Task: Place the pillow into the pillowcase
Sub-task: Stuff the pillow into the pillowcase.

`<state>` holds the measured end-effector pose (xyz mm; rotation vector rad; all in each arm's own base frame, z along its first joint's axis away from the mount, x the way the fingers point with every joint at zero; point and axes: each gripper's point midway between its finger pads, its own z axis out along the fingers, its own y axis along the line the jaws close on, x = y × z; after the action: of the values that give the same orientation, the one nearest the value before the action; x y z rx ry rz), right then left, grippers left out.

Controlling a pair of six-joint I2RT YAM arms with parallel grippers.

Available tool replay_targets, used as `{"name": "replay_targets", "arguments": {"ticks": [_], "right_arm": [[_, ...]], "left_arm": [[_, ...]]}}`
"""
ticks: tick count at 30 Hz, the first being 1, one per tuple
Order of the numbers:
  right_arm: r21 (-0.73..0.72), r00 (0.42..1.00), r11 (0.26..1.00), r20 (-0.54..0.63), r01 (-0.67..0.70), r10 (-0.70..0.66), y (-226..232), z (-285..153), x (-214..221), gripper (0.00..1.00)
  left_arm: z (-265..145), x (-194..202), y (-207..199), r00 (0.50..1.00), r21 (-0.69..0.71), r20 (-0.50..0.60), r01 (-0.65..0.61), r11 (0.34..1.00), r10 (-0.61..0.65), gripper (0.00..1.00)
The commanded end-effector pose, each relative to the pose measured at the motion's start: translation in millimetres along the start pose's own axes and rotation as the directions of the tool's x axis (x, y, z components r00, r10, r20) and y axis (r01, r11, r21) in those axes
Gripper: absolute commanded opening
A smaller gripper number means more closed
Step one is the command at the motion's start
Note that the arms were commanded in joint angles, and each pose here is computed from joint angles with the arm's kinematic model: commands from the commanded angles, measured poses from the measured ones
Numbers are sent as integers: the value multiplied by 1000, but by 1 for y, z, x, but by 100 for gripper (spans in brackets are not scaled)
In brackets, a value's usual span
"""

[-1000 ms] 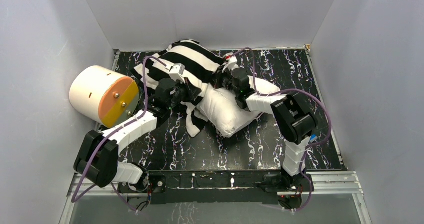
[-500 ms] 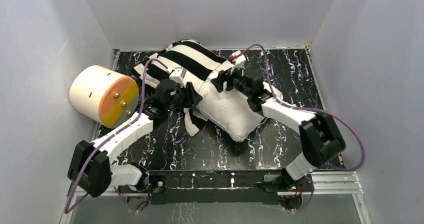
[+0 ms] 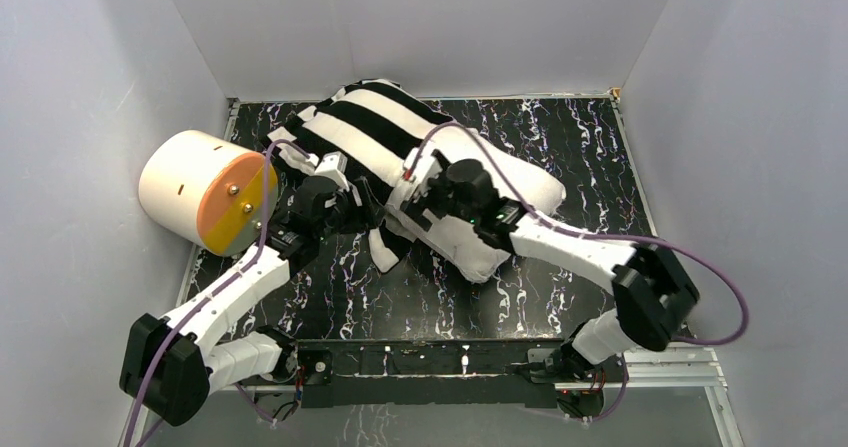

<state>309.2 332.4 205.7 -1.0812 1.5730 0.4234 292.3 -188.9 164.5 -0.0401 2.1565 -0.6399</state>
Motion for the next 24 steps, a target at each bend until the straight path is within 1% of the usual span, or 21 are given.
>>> {"name": "replay_targets", "arguments": {"ticks": [1, 4, 5, 6, 7, 9, 10, 11, 13, 14, 16, 17, 18, 19, 20, 21, 23, 24], "right_arm": [[54, 979, 985, -127, 167, -159, 4, 35, 33, 98], [126, 957, 971, -236, 205, -172, -5, 66, 72, 98], [154, 952, 966, -257, 208, -165, -11, 75, 76, 96], [174, 957, 968, -256, 184, -136, -15, 85, 77, 84], [177, 969, 975, -233, 131, -88, -18, 94, 74, 64], [188, 983, 982, -180, 0, 34, -24, 107, 60, 22], [173, 986, 983, -147, -54, 80, -24, 111, 50, 8], [162, 986, 982, -119, -94, 115, -23, 113, 41, 0], [136, 979, 973, -49, -189, 197, -18, 114, 26, 0], [113, 972, 967, -25, -230, 234, -13, 114, 22, 0], [107, 950, 944, 15, -313, 313, -10, 114, 20, 0], [107, 933, 926, 31, -361, 360, -11, 113, 20, 0], [96, 913, 908, 48, -408, 405, -11, 114, 22, 0], [91, 892, 888, 67, -451, 446, -15, 116, 22, 0], [96, 869, 864, 88, -494, 487, -20, 117, 21, 0], [113, 846, 840, 110, -531, 521, -28, 118, 21, 0], [119, 791, 785, 174, -608, 586, -47, 117, 11, 0], [115, 750, 746, 210, -655, 627, -58, 116, 4, 0]], "left_arm": [[3, 16, 20, 999, -70, -13, 42, 997, -43, 66], [10, 33, 31, 996, -96, -27, 77, 992, -80, 67], [14, 38, 33, 995, -92, -25, 92, 992, -95, 68], [19, 43, 35, 994, -87, -17, 104, 991, -106, 69], [24, 48, 40, 993, -95, -8, 118, 989, -119, 76], [38, 58, 52, 991, -126, -1, 134, 983, -135, 83], [46, 65, 63, 991, -176, -11, 127, 976, -131, 85], [53, 67, 72, 993, -217, -18, 110, 970, -117, 86], [65, 67, 79, 994, -258, -15, 98, 961, -106, 84], [71, 64, 79, 995, -251, 0, 95, 963, -98, 81], [83, 57, 72, 996, -219, 23, 93, 971, -90, 69], [88, 51, 64, 997, -181, 26, 73, 981, -69, 53], [90, 47, 53, 998, -137, 14, 57, 989, -56, 29], [89, 42, 39, 999, -97, 5, 41, 994, -41, 13], [85, 36, 23, 1000, -54, 6, 6, 999, -6, 4], [78, 30, 6, 999, -21, 17, -43, 999, 44, 0], [61, 18, -26, 988, 18, 51, -144, 989, 143, 0], [52, 16, -41, 982, 41, 59, -182, 983, 179, 0]]}}
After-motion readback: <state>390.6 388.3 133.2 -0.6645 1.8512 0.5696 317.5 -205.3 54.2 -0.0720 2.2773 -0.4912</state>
